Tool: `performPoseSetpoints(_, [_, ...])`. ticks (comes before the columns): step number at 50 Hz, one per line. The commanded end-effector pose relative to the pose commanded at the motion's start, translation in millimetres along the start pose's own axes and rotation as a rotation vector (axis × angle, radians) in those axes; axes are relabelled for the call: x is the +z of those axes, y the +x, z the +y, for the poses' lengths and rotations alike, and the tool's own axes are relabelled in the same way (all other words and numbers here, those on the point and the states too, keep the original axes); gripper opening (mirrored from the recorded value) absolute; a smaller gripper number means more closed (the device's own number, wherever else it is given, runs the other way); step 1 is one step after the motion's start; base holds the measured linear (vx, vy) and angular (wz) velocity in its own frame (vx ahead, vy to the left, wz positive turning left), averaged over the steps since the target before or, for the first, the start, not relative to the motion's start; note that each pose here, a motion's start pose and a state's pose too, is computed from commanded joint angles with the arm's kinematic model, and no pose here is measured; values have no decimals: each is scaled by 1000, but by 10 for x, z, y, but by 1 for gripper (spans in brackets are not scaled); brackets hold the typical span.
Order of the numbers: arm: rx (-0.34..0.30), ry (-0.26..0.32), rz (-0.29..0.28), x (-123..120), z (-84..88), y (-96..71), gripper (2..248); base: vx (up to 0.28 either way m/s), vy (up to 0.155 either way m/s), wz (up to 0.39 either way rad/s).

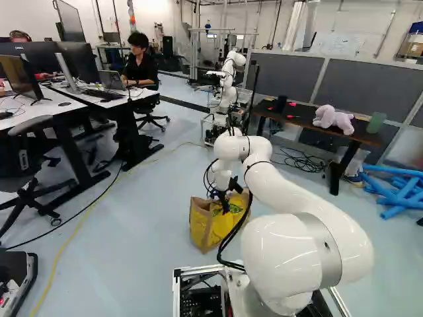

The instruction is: Pick up the bag on the ground and place it on the table

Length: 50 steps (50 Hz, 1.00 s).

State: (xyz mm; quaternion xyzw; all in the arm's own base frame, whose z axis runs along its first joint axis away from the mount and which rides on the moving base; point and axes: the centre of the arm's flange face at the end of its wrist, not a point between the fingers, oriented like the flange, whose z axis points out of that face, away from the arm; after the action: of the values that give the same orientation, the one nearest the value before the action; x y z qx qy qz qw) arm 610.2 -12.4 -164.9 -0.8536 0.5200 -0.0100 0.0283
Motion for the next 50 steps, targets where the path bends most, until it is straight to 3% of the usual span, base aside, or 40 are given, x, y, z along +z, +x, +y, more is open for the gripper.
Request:
performPoseSetpoints(2, [0, 0, 0, 2, 0, 0, 228, 0, 0, 0])
performPoseSetpoints(3, [0, 0, 0, 3, 0, 0, 189, 0, 0, 0])
performPoseSetpoints(8, [0, 0, 0, 3, 0, 0, 189, 0, 0, 0])
performPoseSetpoints(9, [0, 0, 0, 3, 0, 0, 152, 0, 0, 0])
performPoseSetpoints(13, [0, 0, 0, 3, 0, 0, 152, 0, 0, 0])
performPoseSetpoints(14, [0, 0, 0, 3, 0, 0, 114, 0, 0, 0])
performPoseSetpoints(18, [0, 0, 0, 3, 0, 0, 114, 0, 0, 0])
performPoseSetpoints(19, [0, 0, 0, 3, 0, 0, 77, 0, 0, 0])
performPoseSetpoints(23, [0, 0, 0, 3, 0, 0, 77, 0, 0, 0])
performPoseSetpoints(24, [0, 0, 0, 3, 0, 0, 41, 0, 0, 0])
performPoseSetpoints(29, [0, 0, 0, -20, -2, 0, 41, 0, 0, 0])
performPoseSetpoints(30, [0, 0, 0, -30, -3, 0, 21, 0, 0, 0])
performPoseSetpoints(50, [1, -14, -8, -312, 31, -28, 21, 0, 0, 0])
